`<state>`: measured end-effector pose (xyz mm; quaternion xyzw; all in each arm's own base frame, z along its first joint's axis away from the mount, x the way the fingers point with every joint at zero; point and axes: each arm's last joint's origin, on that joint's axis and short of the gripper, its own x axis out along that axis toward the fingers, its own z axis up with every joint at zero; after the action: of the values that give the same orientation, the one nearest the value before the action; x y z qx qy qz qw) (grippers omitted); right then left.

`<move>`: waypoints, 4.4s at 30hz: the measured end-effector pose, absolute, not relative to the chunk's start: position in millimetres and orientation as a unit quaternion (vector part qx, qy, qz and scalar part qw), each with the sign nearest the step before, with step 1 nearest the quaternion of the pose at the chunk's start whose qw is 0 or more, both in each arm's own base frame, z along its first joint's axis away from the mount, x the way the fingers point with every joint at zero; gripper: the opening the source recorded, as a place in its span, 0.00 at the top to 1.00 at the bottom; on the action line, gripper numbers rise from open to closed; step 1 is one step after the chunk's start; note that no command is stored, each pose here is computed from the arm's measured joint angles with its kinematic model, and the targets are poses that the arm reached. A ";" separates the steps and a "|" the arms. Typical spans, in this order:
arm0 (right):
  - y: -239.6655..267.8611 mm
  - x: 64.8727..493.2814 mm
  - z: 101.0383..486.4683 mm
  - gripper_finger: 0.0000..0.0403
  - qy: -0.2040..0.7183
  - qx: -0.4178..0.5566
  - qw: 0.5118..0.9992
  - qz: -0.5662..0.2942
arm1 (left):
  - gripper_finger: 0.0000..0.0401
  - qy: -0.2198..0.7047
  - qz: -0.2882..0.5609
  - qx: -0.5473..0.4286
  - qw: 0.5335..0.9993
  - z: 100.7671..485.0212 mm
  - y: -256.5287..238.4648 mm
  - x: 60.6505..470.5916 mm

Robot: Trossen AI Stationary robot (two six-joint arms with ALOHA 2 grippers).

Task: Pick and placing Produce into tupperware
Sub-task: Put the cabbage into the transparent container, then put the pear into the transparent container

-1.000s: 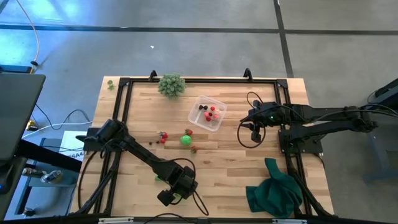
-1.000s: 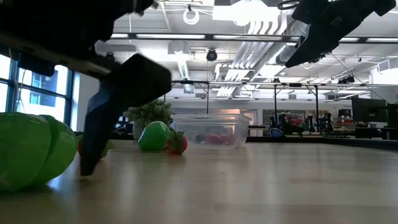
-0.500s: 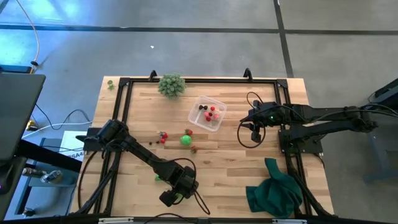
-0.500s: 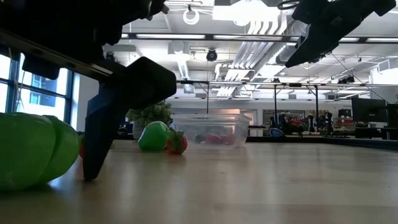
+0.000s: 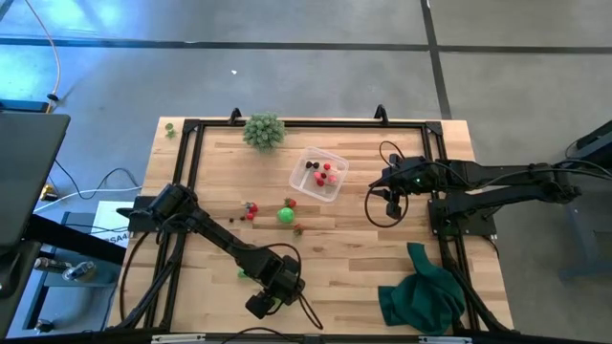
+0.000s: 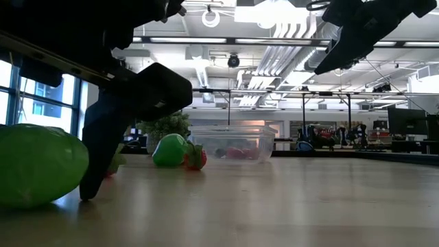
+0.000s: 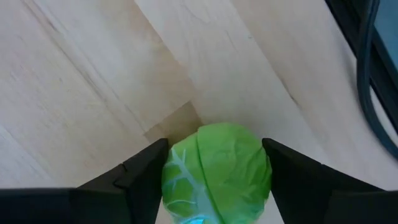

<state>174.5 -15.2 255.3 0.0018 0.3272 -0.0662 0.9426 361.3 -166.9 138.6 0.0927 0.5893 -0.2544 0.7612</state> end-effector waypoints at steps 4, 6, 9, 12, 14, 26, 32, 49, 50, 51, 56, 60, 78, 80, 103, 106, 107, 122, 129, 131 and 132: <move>-15.3 174.5 255.4 0.81 0.327 0.001 0.943 -0.068 | 0.42 0.590 -0.252 0.092 0.762 138.6 -166.8 361.3; -15.3 174.4 255.4 0.81 0.327 0.001 0.943 -0.068 | 0.42 0.590 -0.251 0.093 0.762 138.6 -166.7 361.3; -15.3 174.5 255.4 0.81 0.327 0.001 0.943 -0.068 | 0.41 0.589 -0.245 0.097 0.764 138.5 -166.3 361.5; -15.3 174.5 255.4 0.81 0.327 0.001 0.943 -0.068 | 0.41 0.589 -0.238 0.102 0.765 138.5 -166.2 361.7; -15.3 174.5 255.4 0.81 0.327 0.001 0.943 -0.068 | 0.42 0.589 -0.237 0.103 0.766 138.5 -165.9 361.8; -15.2 174.5 255.4 0.81 0.327 0.002 0.943 -0.067 | 0.44 0.582 -0.198 0.134 0.777 164.1 -158.5 354.1; -15.1 174.5 255.3 0.81 0.327 0.002 0.943 -0.065 | 0.44 0.549 -0.144 0.161 0.808 208.7 -146.1 342.1; -15.2 174.5 255.6 0.81 0.327 0.002 0.943 -0.066 | 0.44 0.264 0.073 0.209 0.939 370.6 5.6 307.9; -15.2 174.4 255.5 0.81 0.327 0.002 0.943 -0.066 | 0.44 0.247 0.074 0.215 0.942 375.0 16.5 307.9; -15.2 174.4 255.5 0.81 0.327 0.002 0.943 -0.066 | 0.44 0.231 0.076 0.219 0.945 378.5 28.1 308.5; -15.1 174.4 255.5 0.81 0.327 0.002 0.943 -0.066 | 0.44 0.234 0.062 0.196 0.950 366.1 81.7 316.0; -15.2 174.5 255.5 0.81 0.327 0.002 0.943 -0.066 | 0.44 0.278 0.047 0.174 0.944 336.4 118.1 330.6; -15.3 174.5 255.6 0.81 0.327 0.002 0.943 -0.068 | 0.44 0.567 -0.075 0.122 0.811 224.3 172.2 402.6; -15.3 174.5 255.5 0.81 0.327 0.001 0.943 -0.067 | 0.44 0.580 -0.080 0.116 0.803 212.7 173.1 404.6; -15.2 174.5 255.5 0.81 0.327 0.002 0.943 -0.066 | 0.44 0.621 -0.072 0.105 0.773 173.8 177.8 411.8; -15.1 174.5 255.5 0.81 0.327 0.002 0.943 -0.065 | 0.44 0.621 -0.072 0.105 0.774 173.8 177.9 411.9; -15.2 174.5 255.5 0.81 0.327 0.002 0.943 -0.066 | 0.44 0.621 -0.071 0.103 0.774 173.8 177.8 411.8; -15.1 174.5 255.5 0.81 0.327 0.002 0.943 -0.066 | 0.21 0.619 -0.077 0.113 0.774 173.9 177.0 412.7; -15.2 174.5 255.5 0.81 0.327 0.002 0.943 -0.066 | 0.20 0.642 -0.072 0.081 0.759 192.3 175.0 407.8; -15.2 174.5 255.6 0.81 0.327 0.001 0.943 -0.067 | 0.21 0.649 -0.075 0.077 0.753 205.2 174.5 407.0; -15.3 174.5 255.5 0.81 0.327 0.001 0.943 -0.068 | 0.22 0.648 -0.075 0.078 0.754 212.1 173.3 407.9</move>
<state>174.5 -15.3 255.5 0.0012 0.3269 -0.0676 0.9426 407.9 173.3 212.1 0.0781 0.6482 -0.0755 0.7537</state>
